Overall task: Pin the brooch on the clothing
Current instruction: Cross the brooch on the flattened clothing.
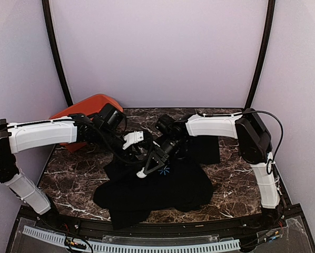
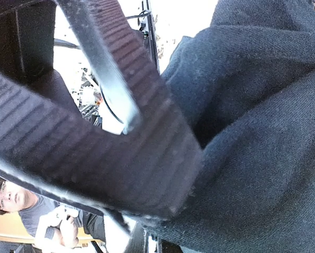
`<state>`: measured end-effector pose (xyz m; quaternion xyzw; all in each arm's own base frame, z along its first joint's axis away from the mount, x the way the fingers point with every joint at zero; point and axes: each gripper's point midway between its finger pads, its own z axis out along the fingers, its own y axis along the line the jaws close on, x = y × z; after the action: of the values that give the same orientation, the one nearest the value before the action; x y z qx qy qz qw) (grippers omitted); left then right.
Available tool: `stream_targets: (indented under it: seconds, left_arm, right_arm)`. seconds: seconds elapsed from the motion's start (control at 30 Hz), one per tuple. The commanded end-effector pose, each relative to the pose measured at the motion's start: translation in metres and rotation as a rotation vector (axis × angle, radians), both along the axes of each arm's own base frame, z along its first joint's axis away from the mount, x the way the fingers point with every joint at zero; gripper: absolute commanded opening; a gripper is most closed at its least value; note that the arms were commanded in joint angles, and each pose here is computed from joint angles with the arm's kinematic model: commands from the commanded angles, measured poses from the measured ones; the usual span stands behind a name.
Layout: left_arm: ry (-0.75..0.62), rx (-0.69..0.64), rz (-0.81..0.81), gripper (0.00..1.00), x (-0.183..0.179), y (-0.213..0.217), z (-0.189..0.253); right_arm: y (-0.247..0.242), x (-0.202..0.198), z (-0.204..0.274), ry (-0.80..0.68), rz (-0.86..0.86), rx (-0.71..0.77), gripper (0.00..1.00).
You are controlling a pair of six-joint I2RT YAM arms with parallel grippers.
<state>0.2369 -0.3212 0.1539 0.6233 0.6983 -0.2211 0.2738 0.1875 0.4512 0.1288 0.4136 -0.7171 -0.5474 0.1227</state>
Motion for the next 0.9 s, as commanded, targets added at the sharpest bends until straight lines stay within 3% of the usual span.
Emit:
stream_targets:
  seconds: [0.0,0.87]
  left_arm:
    - [0.028,-0.007,-0.005,0.51,-0.005,0.003,0.001]
    - [0.104,0.002,-0.060,0.45,-0.017,0.000,-0.006]
  right_arm:
    - [-0.004,-0.004,0.017,-0.011,0.010,0.035,0.00]
    - [-0.009,-0.001,0.032,-0.022,0.006,0.080,0.00]
